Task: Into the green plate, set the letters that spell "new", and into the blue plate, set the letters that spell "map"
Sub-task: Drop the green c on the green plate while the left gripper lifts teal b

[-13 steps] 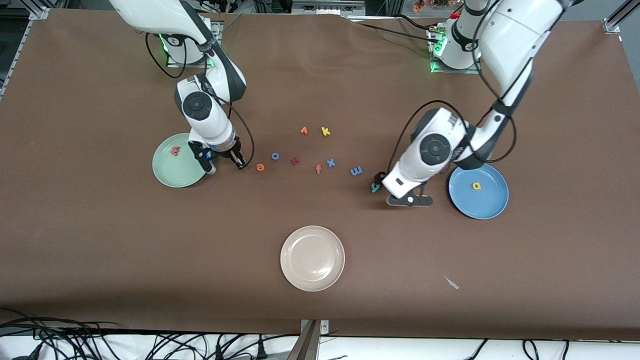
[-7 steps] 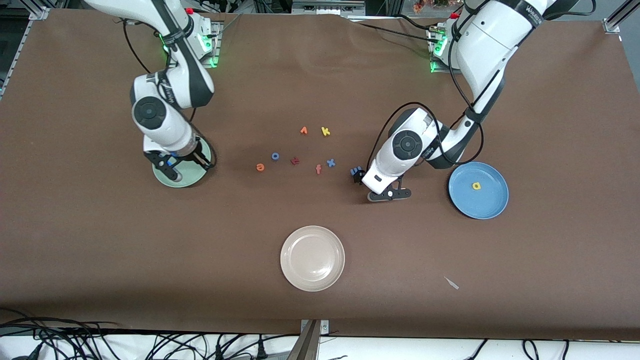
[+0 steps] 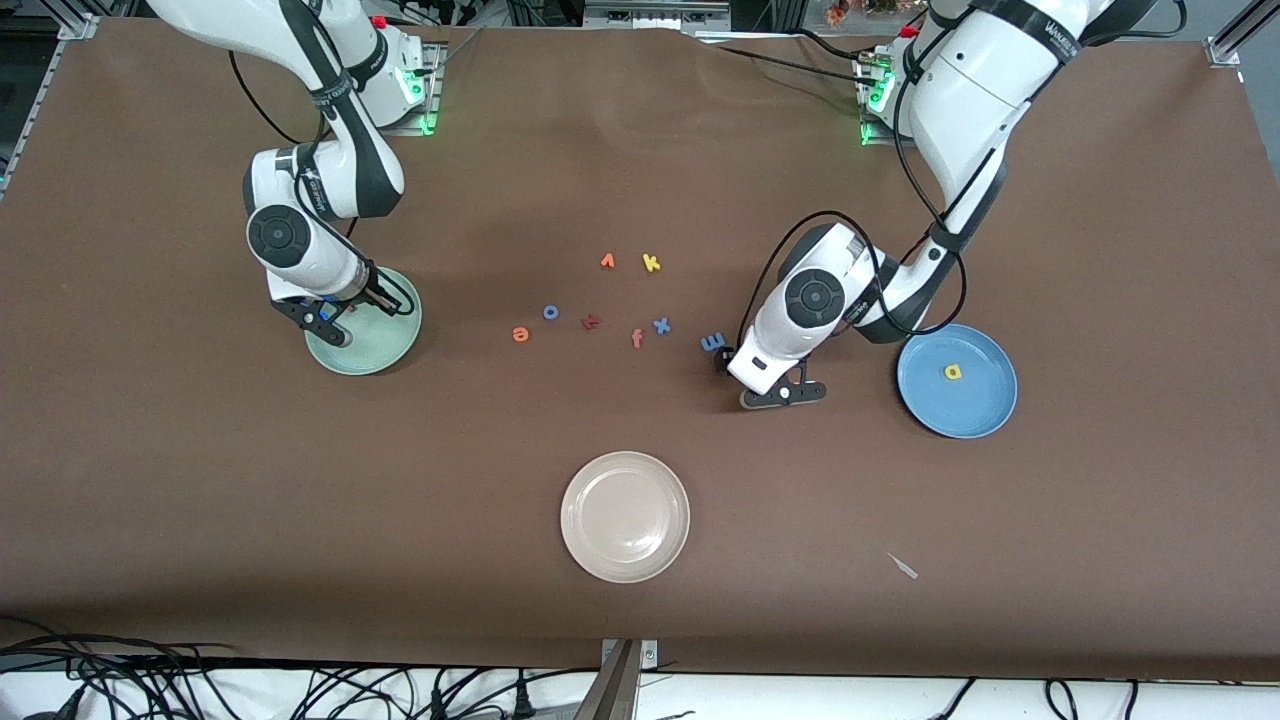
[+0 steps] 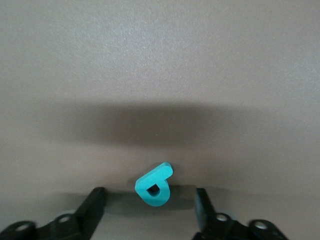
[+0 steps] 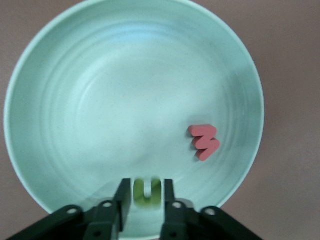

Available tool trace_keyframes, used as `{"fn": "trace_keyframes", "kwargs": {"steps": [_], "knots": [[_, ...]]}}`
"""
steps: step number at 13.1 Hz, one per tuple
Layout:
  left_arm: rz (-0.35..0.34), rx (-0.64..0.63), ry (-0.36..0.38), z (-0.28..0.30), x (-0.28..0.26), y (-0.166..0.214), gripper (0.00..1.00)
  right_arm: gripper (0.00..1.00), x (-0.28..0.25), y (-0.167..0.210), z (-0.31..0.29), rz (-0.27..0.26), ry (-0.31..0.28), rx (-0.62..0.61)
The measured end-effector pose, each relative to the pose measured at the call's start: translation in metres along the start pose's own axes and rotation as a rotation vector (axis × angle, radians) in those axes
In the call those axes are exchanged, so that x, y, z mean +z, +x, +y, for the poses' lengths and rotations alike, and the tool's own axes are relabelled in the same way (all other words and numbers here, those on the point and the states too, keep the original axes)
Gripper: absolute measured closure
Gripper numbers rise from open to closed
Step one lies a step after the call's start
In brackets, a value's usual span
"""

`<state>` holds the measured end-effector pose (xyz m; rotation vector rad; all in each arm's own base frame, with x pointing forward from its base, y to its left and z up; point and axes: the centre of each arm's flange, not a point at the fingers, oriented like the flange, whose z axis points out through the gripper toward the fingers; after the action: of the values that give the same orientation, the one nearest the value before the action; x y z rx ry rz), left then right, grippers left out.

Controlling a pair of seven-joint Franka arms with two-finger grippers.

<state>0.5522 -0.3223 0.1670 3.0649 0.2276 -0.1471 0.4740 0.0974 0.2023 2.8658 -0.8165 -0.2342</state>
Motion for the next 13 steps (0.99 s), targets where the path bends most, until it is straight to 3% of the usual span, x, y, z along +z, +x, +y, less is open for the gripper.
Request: {"fn": "trace_keyframes", "kwargs": {"steps": [2,3,4,5,6,7,8,9,13], "knots": [[-0.002,0.001,0.005,0.0,0.0,0.0,0.27,0.38,-0.003,0.0,-0.002,0.005,0.005,-0.003],[-0.003,0.001,0.011,0.0,0.0,0.0,0.35,0.26,-0.008,0.001,-0.005,0.012,0.015,-0.005],[-0.002,0.004,0.013,0.002,-0.002,0.0,0.44,0.17,-0.017,0.001,-0.012,0.018,0.036,-0.005],[-0.001,0.005,0.017,0.002,-0.002,0.0,0.44,0.05,-0.031,-0.001,-0.026,0.017,0.065,-0.007],[0.002,0.007,0.015,0.005,-0.003,0.0,0.51,0.0,-0.048,-0.006,-0.044,0.01,0.089,-0.012],[0.004,0.012,0.017,0.006,-0.004,0.0,0.6,0.0,-0.064,-0.011,-0.062,0.006,0.107,-0.024],[0.008,0.018,0.021,0.007,-0.004,-0.001,0.6,0.0,-0.079,-0.017,-0.08,0.009,0.122,-0.03],[0.01,0.021,0.022,0.007,-0.004,-0.001,0.67,0.0,-0.088,-0.023,-0.096,0.014,0.137,-0.015],[0.011,0.021,0.024,0.008,-0.006,0.0,0.76,0.0,-0.073,-0.049,-0.156,0.036,0.194,0.162]]}}
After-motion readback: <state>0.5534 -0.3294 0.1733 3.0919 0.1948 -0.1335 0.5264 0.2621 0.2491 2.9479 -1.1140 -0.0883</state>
